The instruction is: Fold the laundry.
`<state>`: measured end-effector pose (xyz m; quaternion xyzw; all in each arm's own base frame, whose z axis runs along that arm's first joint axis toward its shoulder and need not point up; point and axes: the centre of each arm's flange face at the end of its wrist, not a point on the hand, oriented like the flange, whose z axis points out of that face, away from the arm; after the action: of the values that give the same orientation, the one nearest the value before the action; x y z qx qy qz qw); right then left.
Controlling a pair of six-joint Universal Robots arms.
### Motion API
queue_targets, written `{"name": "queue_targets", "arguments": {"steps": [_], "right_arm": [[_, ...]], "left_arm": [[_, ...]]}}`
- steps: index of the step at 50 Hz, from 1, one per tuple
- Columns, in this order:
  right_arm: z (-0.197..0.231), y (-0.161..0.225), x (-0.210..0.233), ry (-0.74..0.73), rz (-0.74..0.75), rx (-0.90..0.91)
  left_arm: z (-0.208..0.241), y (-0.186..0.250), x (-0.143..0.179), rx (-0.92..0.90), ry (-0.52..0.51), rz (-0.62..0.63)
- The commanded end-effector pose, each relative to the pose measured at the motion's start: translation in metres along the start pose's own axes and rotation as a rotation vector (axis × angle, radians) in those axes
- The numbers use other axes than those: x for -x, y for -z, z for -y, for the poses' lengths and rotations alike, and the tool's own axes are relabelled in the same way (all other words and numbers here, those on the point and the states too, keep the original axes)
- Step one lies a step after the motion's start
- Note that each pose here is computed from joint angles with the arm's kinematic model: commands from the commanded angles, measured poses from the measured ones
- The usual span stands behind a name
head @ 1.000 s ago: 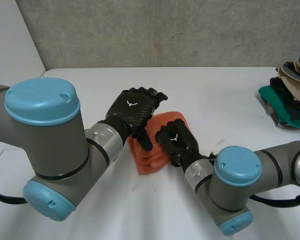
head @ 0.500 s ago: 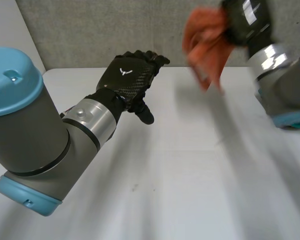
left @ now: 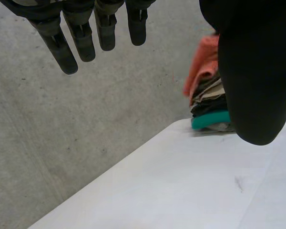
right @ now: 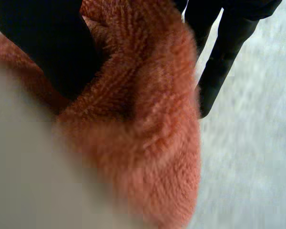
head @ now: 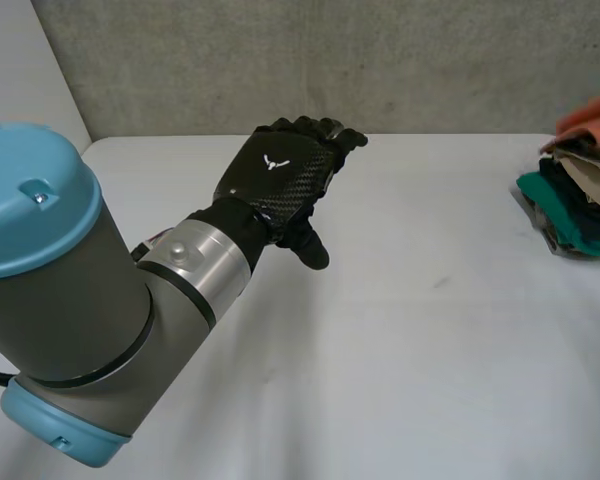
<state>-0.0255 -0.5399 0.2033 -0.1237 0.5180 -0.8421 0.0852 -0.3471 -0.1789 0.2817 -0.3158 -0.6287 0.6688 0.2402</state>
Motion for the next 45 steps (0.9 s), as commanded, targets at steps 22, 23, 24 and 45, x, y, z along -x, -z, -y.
{"name": "queue_targets", "arguments": {"steps": [22,23,24,45], "right_arm": [[0.013,0.047,-0.005,-0.004,-0.016,0.182],[0.013,0.048,-0.004,0.005,-0.018,0.196],[0.014,0.049,-0.003,0.017,-0.019,0.202],[0.129,0.092,-0.078,0.421,-0.467,0.414]], "left_arm": [[0.011,0.016,-0.025,-0.059,-0.003,-0.136],[0.011,0.016,-0.026,-0.059,-0.003,-0.138],[0.011,0.016,-0.026,-0.057,-0.003,-0.138],[0.036,0.033,-0.027,-0.127,-0.001,-0.145]]}}
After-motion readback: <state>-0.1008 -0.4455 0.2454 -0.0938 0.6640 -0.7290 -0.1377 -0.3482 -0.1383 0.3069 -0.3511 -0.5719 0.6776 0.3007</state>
